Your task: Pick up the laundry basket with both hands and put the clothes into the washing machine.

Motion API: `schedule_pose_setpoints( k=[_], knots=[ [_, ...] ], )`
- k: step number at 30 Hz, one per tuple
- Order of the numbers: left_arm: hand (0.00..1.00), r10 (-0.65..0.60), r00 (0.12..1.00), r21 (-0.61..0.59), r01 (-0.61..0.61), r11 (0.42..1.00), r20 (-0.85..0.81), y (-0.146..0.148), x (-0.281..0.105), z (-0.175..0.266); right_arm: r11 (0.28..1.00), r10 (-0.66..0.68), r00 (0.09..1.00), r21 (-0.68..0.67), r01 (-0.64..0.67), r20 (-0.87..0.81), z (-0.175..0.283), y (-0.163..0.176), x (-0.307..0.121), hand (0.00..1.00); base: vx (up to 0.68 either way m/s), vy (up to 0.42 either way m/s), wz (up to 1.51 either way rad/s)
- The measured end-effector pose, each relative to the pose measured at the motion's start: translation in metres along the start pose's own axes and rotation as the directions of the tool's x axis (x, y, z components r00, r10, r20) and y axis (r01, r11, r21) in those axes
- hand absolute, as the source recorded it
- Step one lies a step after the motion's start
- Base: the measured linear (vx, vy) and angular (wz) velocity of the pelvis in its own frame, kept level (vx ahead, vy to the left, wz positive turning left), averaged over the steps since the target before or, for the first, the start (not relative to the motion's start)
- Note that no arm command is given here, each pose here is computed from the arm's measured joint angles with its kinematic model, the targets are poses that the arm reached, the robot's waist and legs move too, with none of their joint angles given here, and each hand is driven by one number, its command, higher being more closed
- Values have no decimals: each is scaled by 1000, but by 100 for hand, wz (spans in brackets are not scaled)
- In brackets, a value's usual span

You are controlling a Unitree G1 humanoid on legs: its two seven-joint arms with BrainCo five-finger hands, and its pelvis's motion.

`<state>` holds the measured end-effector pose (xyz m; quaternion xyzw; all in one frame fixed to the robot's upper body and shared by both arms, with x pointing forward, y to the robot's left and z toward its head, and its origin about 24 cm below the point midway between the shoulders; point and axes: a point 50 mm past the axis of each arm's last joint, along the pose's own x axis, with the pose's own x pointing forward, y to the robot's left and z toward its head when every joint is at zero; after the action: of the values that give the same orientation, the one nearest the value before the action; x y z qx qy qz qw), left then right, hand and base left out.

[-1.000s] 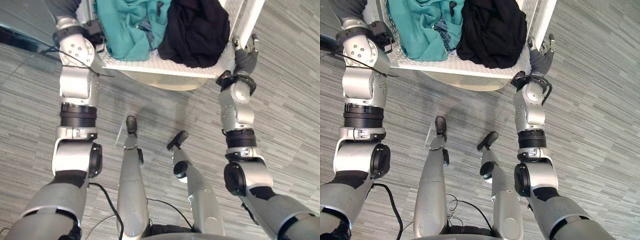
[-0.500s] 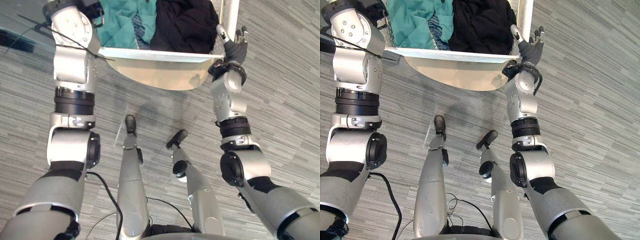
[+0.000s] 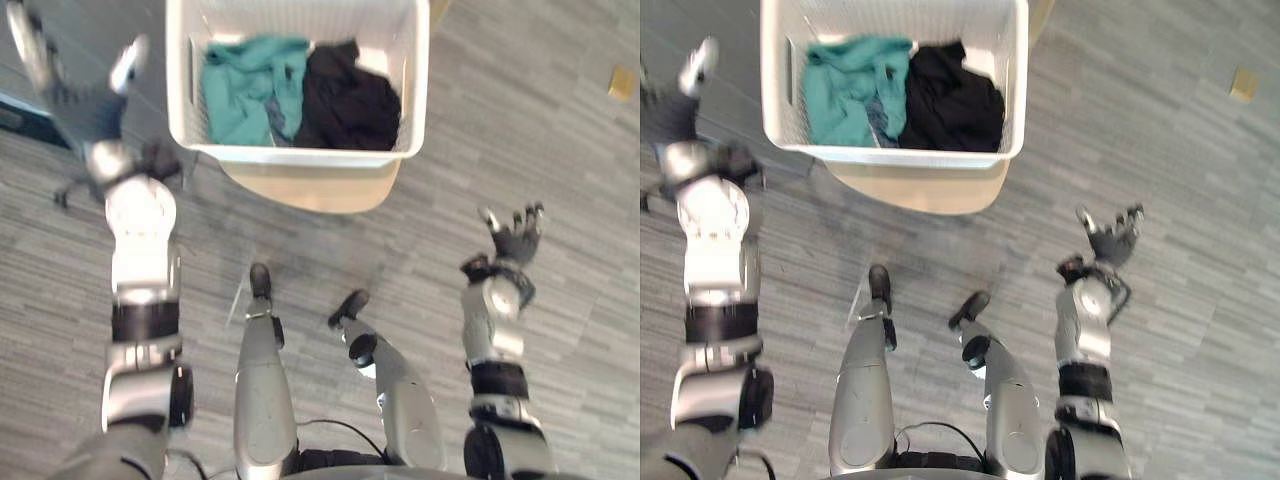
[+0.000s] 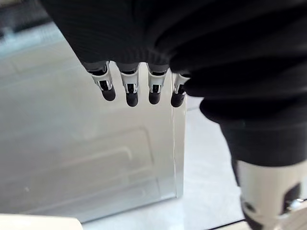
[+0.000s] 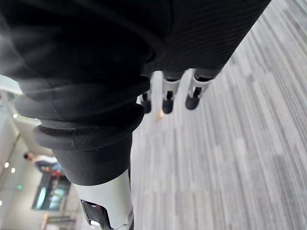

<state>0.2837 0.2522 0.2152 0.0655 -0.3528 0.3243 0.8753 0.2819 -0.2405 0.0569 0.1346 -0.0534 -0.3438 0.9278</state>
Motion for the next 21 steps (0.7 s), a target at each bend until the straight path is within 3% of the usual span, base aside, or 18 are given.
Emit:
schedule_pose_setpoints(
  k=[3, 7, 12, 15, 16, 21],
  knots=[
    [0, -78, 980, 89, 96, 991, -183, 29, -58, -38, 987, -35, 990, -162, 13, -137, -41, -40, -15, 0, -14, -114, 49],
    [0, -110, 880, 119, 185, 976, -462, 58, -133, -69, 949, -102, 931, -314, -14, -351, -88, -93, -59, 0, -42, -133, 79],
    [0, -46, 635, 72, 159, 985, -771, 88, -227, -93, 915, -241, 767, -402, -25, -595, -135, -148, -132, 0, 20, 29, 25],
    [0, -76, 500, 23, 189, 982, -863, 78, -265, -104, 889, -317, 659, -456, -44, -682, -151, -166, -165, 0, -8, 255, 25],
    [0, -121, 460, -27, 206, 978, -880, 62, -276, -105, 881, -333, 632, -470, -56, -700, -154, -171, -166, 0, -86, 364, 44],
    [0, -178, 411, -55, 294, 954, -894, 43, -279, -116, 866, -219, 662, -455, -207, -717, -159, -141, -146, 0, -192, 385, 30]
  ],
)
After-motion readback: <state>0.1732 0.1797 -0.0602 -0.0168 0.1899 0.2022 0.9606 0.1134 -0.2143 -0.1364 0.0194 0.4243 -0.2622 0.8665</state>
